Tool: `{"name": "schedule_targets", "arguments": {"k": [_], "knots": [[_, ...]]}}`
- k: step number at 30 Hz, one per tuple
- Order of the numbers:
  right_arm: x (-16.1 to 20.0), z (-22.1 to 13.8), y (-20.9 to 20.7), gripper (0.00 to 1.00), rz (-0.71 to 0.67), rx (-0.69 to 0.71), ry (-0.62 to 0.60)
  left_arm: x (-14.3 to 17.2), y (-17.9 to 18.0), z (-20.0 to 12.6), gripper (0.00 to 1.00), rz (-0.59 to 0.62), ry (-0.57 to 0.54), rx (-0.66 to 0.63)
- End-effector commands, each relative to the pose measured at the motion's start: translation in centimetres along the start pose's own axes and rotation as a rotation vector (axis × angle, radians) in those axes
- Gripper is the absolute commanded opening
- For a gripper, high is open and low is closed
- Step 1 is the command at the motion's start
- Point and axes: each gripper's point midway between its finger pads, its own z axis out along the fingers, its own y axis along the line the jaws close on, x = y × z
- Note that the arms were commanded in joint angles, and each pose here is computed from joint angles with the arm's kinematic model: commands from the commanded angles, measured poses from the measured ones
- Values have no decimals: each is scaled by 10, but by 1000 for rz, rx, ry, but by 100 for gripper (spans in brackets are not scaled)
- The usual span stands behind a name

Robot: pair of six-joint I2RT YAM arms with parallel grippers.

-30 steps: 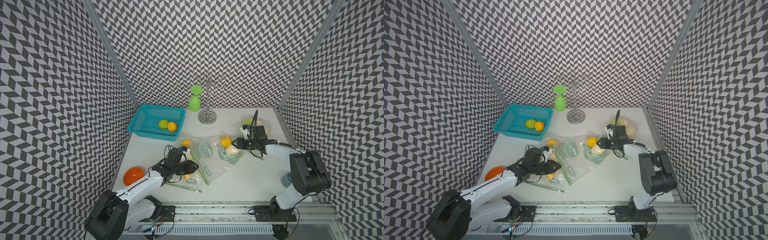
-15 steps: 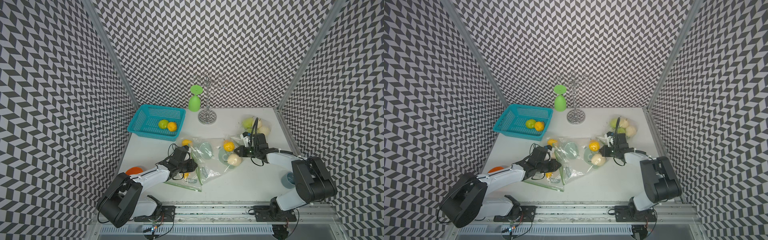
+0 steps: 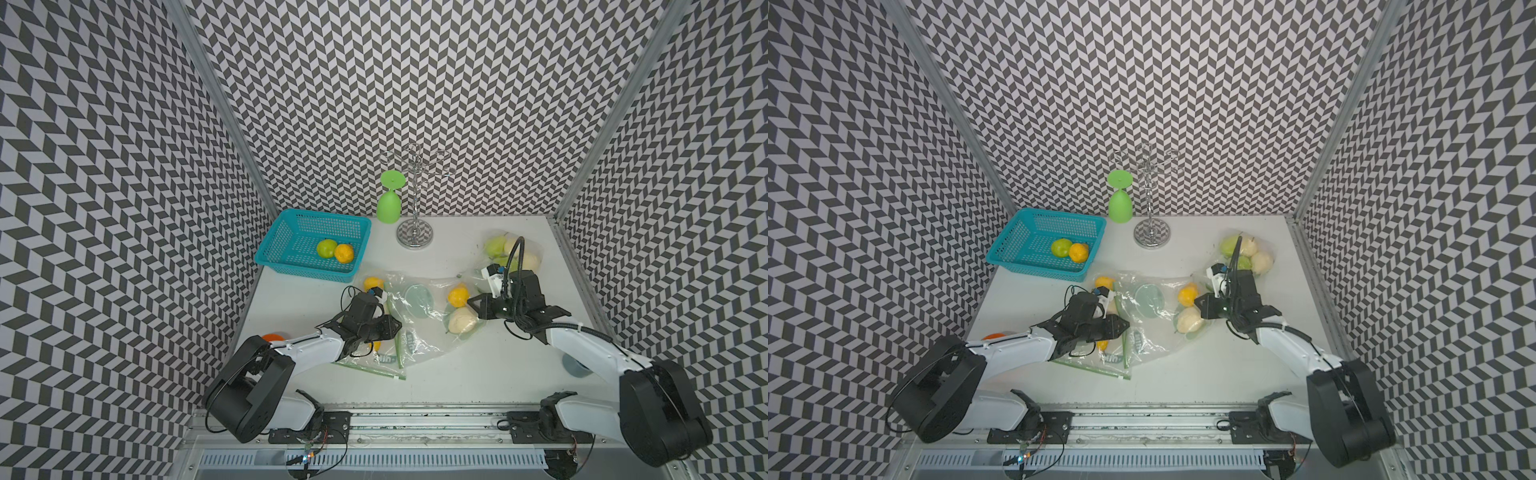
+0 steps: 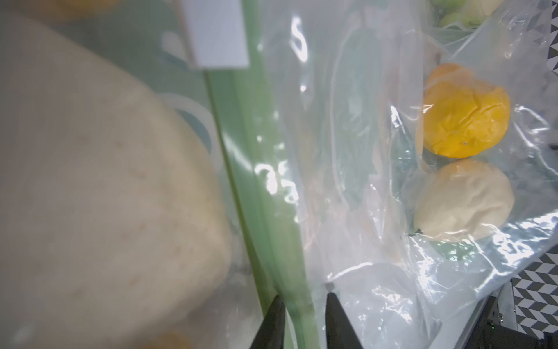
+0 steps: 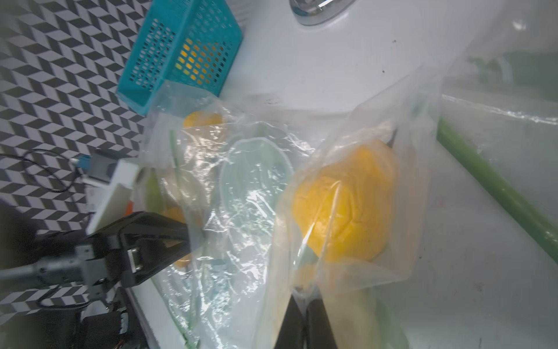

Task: Open the zip-top bag and take out the pear
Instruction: Adjust the zipper food storage bag at the center of the board.

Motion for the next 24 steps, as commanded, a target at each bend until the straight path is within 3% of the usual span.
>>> {"name": "schedule_targets", "arguments": {"k": [1,17,20,24], "knots": [[-22,-25,25,0,-28,-6,-63,22,16,13,24,-20,54,-29],[-45,-90,96,0,-12,-177,-171,59,31,44,19,-30,149,-39],[-45,-103,117,0,0,-280,-177,62,32,46,19,-29,156,-43],[-42,-99,84,0,46,-121,-192,64,33,45,19,-28,160,-40]]}}
